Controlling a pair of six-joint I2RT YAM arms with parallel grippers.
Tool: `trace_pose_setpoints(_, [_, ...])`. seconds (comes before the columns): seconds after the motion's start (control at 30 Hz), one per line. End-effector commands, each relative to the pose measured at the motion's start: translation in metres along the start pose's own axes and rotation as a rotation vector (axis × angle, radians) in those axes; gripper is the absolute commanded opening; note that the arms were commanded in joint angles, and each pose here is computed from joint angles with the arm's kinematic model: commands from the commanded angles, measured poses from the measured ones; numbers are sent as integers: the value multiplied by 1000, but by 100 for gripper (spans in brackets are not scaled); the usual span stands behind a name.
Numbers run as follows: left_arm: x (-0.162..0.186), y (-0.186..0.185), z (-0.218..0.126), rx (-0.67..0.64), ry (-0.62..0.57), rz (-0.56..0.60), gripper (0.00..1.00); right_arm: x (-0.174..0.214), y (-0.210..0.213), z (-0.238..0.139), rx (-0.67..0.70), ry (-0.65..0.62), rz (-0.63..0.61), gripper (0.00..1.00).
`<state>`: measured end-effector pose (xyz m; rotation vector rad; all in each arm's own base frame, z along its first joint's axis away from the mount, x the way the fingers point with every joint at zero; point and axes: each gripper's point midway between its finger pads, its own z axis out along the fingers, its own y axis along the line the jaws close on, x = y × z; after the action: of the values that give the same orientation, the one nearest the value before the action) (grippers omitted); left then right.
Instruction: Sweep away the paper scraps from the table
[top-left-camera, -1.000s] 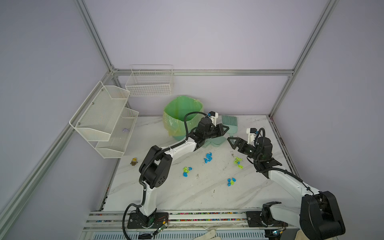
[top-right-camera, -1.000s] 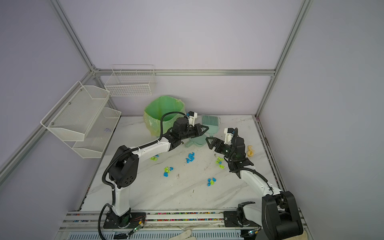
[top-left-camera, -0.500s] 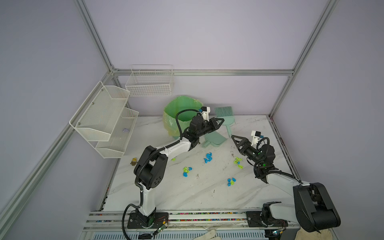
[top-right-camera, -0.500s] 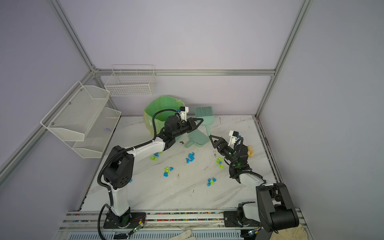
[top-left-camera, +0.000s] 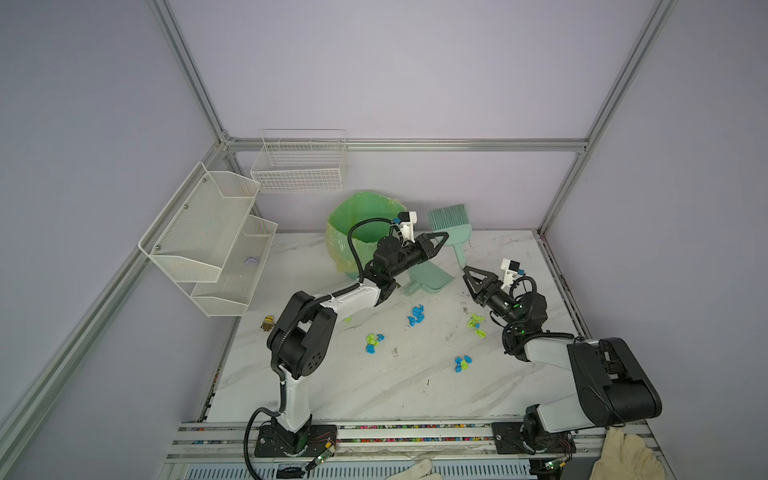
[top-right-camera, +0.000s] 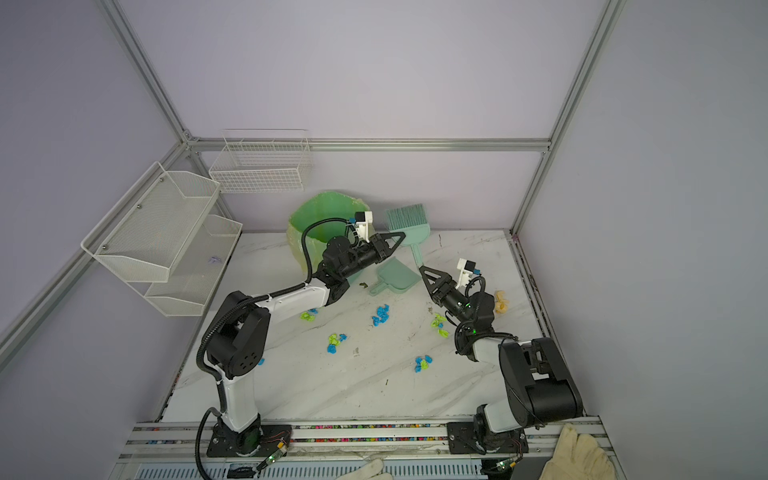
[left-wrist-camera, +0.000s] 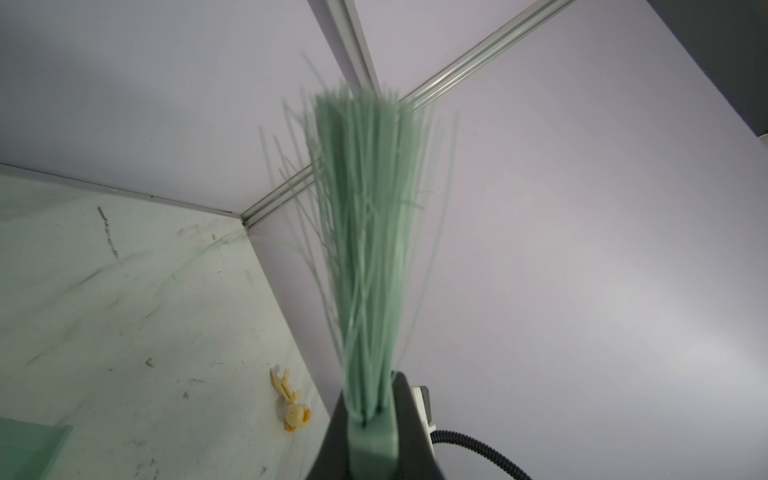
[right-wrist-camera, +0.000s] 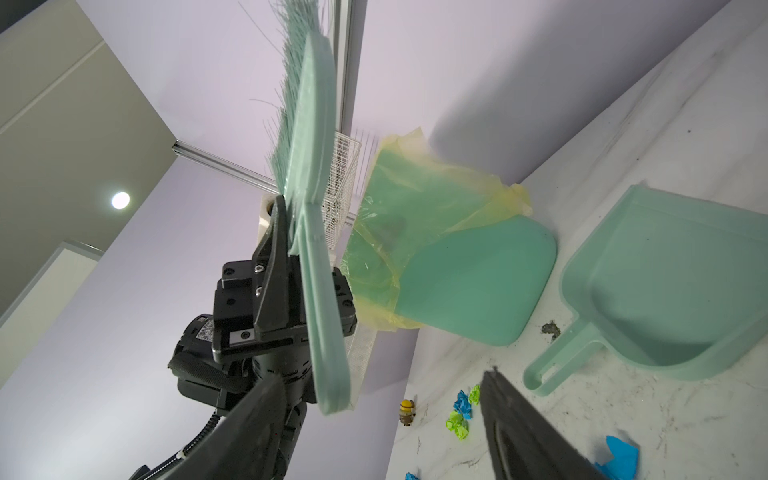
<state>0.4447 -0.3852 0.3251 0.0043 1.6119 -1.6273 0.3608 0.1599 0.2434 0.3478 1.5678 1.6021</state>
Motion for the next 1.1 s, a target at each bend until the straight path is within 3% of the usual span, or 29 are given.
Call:
trace_pose_setpoints(0.0, [-4,-24,-3,132,-18,19,0,-8,41,7,-135,-11,-44,71])
trace_pose_setpoints(0.27, [2,-17,1,140,-3,-8,0,-11,55,17,-156,9,-98,58])
trace_pose_setpoints(0.73, [1,-13,1,125,-13,-8,0,-11,49,21,-158,12,-75,23])
trace_pose_setpoints(0.83, [2,-11,1,113,-8,-14,0,-12,50,22,-160,8,-84,22])
trace_pose_setpoints(1.07, [3,-10,1,78,8,7,0,-12,51,22,-160,8,-87,2])
